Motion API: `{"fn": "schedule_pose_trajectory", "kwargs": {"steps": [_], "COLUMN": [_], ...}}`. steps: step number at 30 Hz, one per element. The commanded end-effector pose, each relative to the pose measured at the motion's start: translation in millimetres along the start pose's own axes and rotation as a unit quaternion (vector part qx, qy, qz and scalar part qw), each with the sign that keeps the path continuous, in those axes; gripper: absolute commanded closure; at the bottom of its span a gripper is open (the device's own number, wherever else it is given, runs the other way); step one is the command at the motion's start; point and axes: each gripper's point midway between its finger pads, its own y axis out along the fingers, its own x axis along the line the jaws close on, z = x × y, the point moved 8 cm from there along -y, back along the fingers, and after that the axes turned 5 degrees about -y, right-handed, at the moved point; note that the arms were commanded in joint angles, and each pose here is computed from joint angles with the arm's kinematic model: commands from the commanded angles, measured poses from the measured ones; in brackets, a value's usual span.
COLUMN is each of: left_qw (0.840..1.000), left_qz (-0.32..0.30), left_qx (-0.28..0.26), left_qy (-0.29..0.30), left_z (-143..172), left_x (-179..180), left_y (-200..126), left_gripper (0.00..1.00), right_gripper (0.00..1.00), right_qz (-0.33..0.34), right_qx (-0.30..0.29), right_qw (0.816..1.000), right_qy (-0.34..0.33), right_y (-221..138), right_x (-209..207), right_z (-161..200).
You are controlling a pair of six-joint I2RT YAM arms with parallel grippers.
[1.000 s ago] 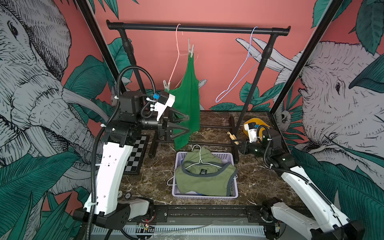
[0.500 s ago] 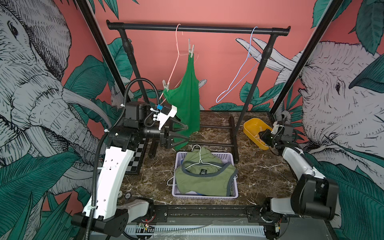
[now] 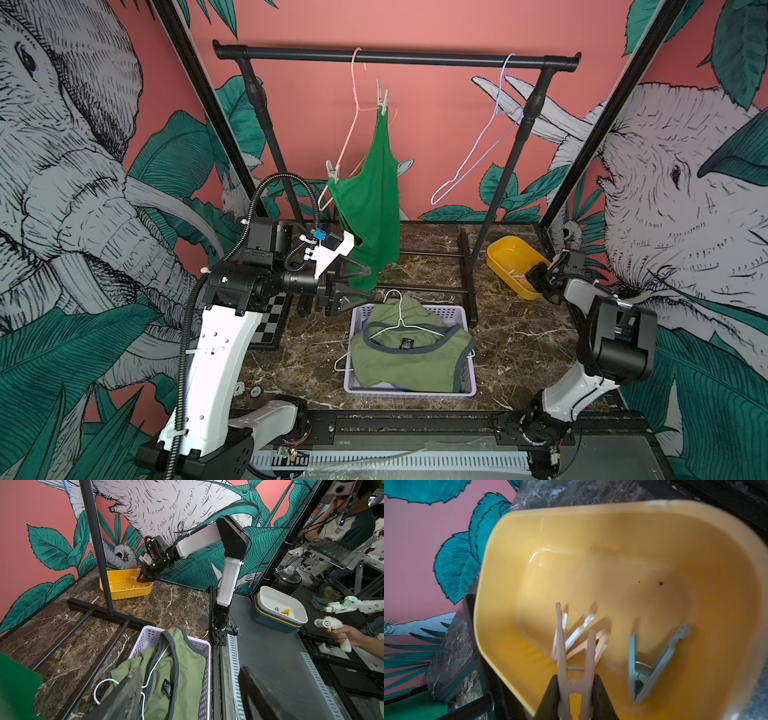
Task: Remove the clothespins securing tank tops to the hanger
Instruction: Place the clothespin in the storage box.
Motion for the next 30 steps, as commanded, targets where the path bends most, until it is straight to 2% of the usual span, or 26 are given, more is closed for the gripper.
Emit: {"fn": "schedule_pose_trajectory", "kwargs": {"steps": [1,9,17,23,26,30], "left_qw": [1.000,1.000,0.999,0.998,0.997,0.993], "left_qz": [0.001,-0.006,-0.017,-0.027,-0.031,-0.036], "left_qx": [0.006,0.015,0.039,0.051,0.061,0.092], "left_qy": [0.012,0.014,0.026,0.036,0.041,0.057], "left_z": [6,11,18,18,20,24], "left_x": [-8,-8,-11,-11,-12,-17], "left_y": [-2,-1,2,2,1,-2], "left_gripper": [0.25,0.24,0.24,0.24,0.24,0.24], "right_gripper": [0.96,0.74,0.64,0.64,0.67,0.73], "right_qz": [-0.002,0.004,0.003,-0.027,-0.060,-0.150], "right_qx": [-0.009,0.003,0.004,-0.018,-0.039,-0.031], "right_qw": [1.000,1.000,1.000,0.999,0.997,0.983], "right_qy": [-0.009,-0.005,-0.004,-0.005,-0.019,-0.101], "right_y": [1,10,12,-12,-42,-85], "right_x": [5,0,2,15,30,77], "right_z": [-11,-9,-14,-14,-3,33]}}
